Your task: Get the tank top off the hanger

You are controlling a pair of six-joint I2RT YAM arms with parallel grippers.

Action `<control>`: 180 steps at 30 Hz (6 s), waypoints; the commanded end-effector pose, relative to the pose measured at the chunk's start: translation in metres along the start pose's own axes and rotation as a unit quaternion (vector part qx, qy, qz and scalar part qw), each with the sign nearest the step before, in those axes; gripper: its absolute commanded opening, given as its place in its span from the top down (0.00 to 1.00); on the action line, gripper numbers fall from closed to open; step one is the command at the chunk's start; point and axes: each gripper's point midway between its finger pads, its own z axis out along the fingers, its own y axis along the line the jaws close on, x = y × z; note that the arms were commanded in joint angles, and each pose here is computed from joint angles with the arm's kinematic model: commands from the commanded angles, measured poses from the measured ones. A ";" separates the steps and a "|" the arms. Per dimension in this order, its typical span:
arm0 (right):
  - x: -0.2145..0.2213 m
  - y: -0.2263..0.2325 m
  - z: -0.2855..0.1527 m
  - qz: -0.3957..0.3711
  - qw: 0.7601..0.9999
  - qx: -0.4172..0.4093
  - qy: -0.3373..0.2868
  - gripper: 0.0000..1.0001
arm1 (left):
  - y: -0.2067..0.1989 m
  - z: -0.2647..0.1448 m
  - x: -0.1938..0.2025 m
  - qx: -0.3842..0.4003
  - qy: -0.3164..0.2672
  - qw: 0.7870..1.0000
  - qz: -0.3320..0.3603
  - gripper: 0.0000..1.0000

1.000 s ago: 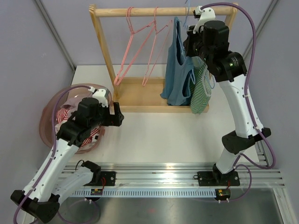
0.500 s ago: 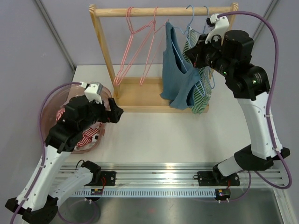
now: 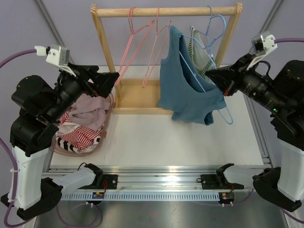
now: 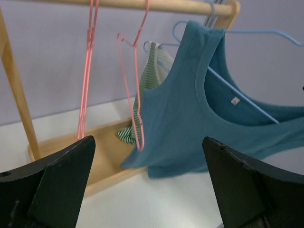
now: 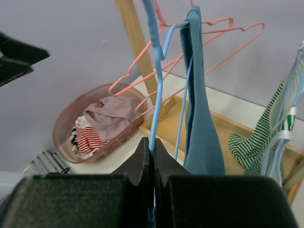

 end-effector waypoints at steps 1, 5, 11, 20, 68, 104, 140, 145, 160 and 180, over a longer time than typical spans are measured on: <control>-0.027 0.032 -0.029 0.002 0.997 -0.064 -0.046 1.00 | -0.017 0.017 -0.021 0.032 -0.020 0.999 0.017 0.01; -0.032 0.050 -0.053 -0.005 0.994 -0.098 -0.056 1.00 | -0.033 0.034 -0.036 0.063 -0.044 0.997 0.027 0.01; -0.012 0.063 -0.055 0.011 0.989 -0.143 -0.035 1.00 | -0.065 0.048 -0.021 0.116 -0.066 0.989 0.068 0.01; 0.022 0.064 -0.035 0.045 0.984 -0.171 0.014 1.00 | -0.078 0.092 0.043 0.053 -0.033 0.986 0.154 0.01; 0.036 0.072 -0.074 0.004 0.949 -0.232 -0.213 1.00 | -0.029 0.049 0.095 0.029 0.039 0.998 0.051 1.00; 0.070 -0.056 -0.011 0.034 0.940 0.040 -0.336 1.00 | -0.033 0.027 0.377 0.027 0.339 0.940 0.020 1.00; 0.056 -0.067 0.195 -0.036 0.976 0.214 -0.023 1.00 | 0.042 -0.036 0.266 -0.159 0.297 0.939 0.063 0.01; 0.071 -0.057 0.232 -0.038 0.979 0.198 -0.001 1.00 | 0.051 -0.046 0.264 -0.169 0.293 0.938 0.073 0.01; 0.063 -0.047 0.240 -0.029 0.985 0.170 -0.015 1.00 | 0.049 -0.033 0.302 -0.159 0.327 0.927 0.097 0.01; 0.079 -0.063 0.251 -0.007 0.989 0.146 0.038 0.97 | 0.027 -0.019 0.323 -0.115 0.343 0.930 0.067 0.01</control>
